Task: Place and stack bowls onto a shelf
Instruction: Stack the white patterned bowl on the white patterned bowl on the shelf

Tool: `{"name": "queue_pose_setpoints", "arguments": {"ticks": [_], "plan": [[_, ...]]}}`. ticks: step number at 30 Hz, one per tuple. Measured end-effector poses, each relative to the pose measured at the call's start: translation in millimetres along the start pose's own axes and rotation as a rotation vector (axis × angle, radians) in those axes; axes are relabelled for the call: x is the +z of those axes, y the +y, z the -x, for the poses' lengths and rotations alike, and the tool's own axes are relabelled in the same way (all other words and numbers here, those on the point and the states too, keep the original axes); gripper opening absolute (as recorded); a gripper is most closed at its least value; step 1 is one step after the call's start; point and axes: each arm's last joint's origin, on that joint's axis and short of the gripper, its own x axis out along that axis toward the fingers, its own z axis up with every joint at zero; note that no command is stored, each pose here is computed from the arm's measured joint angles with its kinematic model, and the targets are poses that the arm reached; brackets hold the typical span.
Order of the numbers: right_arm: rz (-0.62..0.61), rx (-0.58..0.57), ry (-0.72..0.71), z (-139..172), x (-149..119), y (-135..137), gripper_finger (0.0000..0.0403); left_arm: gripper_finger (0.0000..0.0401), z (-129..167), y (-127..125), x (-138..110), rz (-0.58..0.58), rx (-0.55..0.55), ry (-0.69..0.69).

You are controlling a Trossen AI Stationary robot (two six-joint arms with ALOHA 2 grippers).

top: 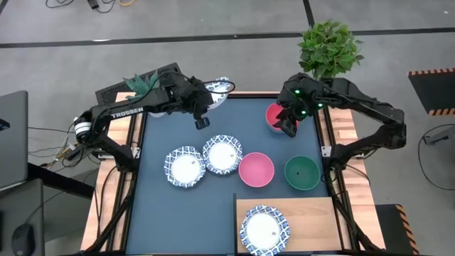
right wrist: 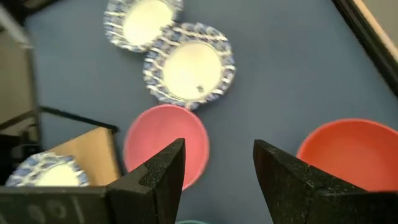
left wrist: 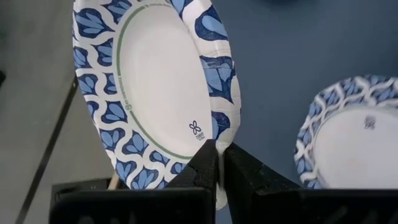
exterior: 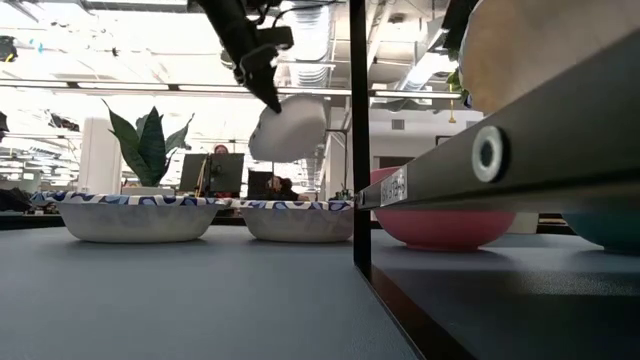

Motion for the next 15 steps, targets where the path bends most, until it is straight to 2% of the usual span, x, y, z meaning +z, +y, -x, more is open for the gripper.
{"name": "queue_pose_setpoints", "arguments": {"ticks": [9, 15], "plan": [[0.091, 0.182, -0.215, 45, -11, 19, 0.0214, 0.0002, 22, -2, 24, -0.008, -0.004, -0.102], [0.082, 0.273, -0.412, 81, -20, 29, 0.0214, 0.0002, 33, -10, 35, -0.046, -0.053, -0.168]]}}
